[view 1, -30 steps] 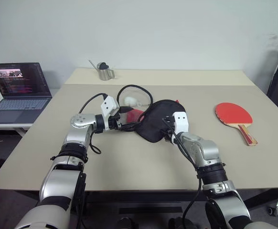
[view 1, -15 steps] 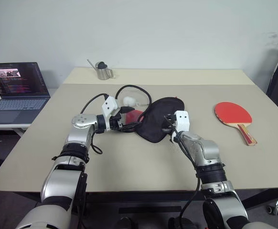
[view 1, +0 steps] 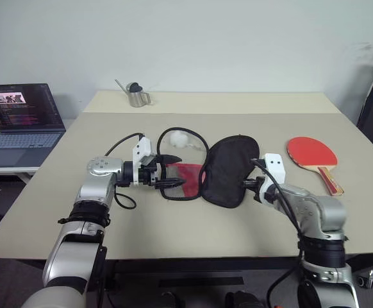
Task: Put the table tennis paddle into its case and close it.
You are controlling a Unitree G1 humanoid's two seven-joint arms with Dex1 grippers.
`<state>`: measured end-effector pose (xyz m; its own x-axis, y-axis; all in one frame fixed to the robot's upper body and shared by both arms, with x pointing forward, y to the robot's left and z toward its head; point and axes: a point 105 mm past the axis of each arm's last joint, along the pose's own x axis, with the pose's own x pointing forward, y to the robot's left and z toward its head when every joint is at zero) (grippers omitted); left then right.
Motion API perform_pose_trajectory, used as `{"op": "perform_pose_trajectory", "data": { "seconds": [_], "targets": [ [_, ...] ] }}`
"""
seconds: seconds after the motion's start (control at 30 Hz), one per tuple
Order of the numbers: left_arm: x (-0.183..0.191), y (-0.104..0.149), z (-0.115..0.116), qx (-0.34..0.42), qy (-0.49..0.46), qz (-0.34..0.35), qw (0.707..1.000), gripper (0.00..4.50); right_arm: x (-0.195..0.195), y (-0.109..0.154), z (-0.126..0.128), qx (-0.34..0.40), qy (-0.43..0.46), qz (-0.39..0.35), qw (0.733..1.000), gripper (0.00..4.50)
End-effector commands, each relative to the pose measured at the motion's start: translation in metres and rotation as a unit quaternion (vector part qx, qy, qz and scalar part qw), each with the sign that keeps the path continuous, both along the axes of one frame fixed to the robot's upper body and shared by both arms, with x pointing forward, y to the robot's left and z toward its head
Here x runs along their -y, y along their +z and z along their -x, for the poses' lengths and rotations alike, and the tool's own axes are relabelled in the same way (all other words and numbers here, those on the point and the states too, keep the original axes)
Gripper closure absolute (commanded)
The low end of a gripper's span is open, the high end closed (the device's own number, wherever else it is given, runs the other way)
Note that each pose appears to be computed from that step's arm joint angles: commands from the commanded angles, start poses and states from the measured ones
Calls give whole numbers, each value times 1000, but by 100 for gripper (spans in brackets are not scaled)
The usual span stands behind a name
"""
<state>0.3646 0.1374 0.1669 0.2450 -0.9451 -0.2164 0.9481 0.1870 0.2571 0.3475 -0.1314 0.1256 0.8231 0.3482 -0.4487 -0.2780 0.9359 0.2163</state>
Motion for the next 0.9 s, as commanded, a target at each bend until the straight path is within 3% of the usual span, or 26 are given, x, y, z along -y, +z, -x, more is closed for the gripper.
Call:
{"op": "perform_pose_trajectory", "data": {
  "seconds": [0.03,0.53,0.83,0.9],
  "targets": [
    [7,11,7,12,-26,8,1000,45,2,7,12,4,23,1,1000,448],
    [12,7,17,4,-55,-4,998,45,6,6,37,-19,101,33,994,448],
    [16,6,18,10,-56,-7,998,45,41,4,34,-28,71,62,995,448],
    [20,8,17,13,-55,-4,998,45,58,11,23,-18,45,67,997,448]
  ]
}}
